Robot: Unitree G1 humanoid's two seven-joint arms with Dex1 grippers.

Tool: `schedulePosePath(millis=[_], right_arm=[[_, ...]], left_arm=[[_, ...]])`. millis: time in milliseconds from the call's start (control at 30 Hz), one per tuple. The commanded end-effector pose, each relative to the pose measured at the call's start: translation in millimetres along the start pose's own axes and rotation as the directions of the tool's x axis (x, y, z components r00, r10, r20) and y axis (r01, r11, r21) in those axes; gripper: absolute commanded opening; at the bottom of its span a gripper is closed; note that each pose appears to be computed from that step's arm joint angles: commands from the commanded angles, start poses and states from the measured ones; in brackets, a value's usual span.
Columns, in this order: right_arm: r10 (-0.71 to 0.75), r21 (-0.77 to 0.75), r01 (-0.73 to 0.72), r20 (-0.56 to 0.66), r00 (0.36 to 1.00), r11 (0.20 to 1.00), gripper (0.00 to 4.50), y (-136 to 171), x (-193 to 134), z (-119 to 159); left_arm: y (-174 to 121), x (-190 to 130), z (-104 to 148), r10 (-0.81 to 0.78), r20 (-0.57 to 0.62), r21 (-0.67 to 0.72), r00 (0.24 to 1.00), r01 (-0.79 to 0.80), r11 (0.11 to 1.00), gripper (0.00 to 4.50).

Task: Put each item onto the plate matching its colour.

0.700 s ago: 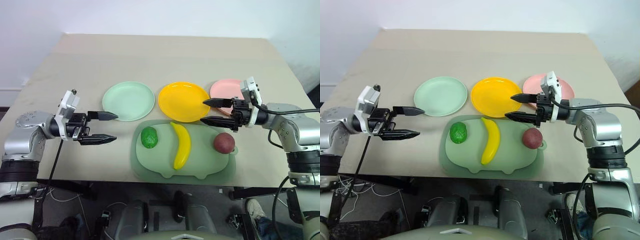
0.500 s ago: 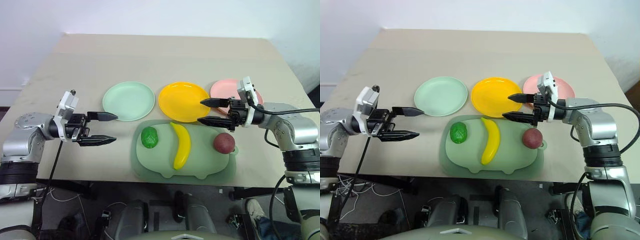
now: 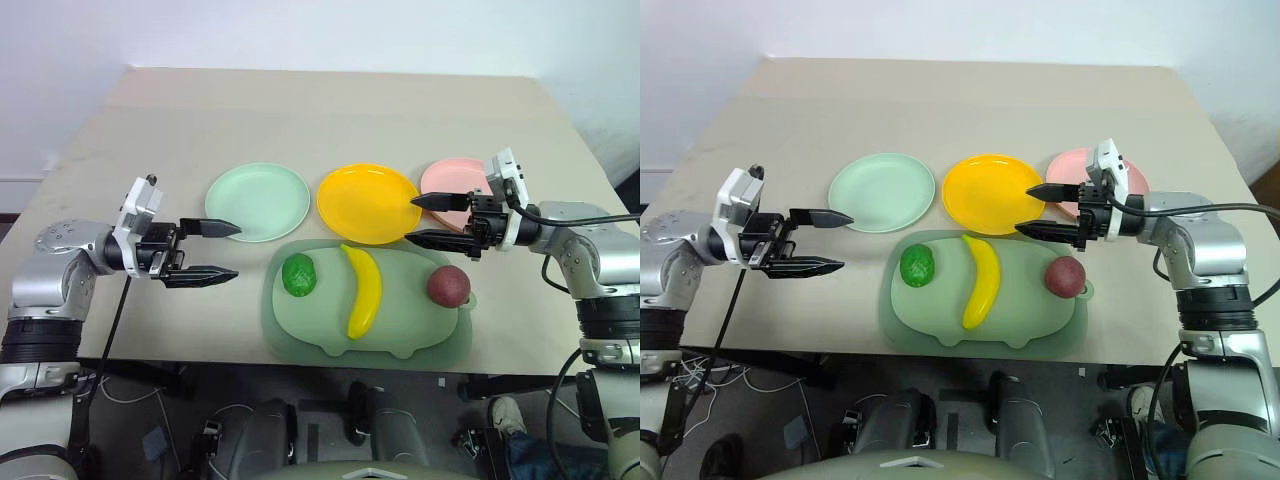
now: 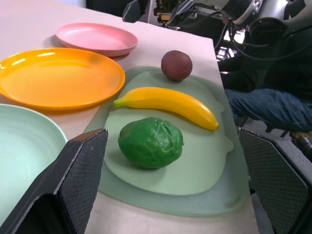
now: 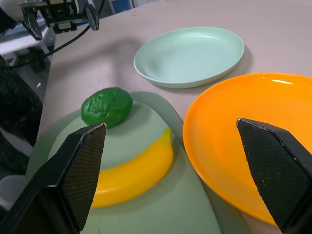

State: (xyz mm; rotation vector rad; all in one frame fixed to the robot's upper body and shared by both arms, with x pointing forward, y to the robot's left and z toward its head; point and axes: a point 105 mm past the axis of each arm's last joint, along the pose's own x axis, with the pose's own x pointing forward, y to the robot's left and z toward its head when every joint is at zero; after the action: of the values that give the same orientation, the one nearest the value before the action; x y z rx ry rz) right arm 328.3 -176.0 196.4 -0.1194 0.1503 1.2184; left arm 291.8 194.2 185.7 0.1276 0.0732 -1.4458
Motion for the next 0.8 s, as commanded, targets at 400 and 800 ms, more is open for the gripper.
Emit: schedulePosePath(millis=[400, 800], right_arm=[[0.052, -0.069, -0.074, -0.277, 0.96, 0.995, 4.5, 17, -26, -38], [0.026, -0.094, -0.075, -0.438, 0.899, 0.993, 4.02, 10, -28, -74]], left_arm=[[3, 3, 9, -0.024, 0.001, 0.04, 1.0, 0.023, 0.999, 4.47], [4, 1, 11, -0.017, 0.0, 0.042, 1.0, 0.017, 0.999, 4.5]])
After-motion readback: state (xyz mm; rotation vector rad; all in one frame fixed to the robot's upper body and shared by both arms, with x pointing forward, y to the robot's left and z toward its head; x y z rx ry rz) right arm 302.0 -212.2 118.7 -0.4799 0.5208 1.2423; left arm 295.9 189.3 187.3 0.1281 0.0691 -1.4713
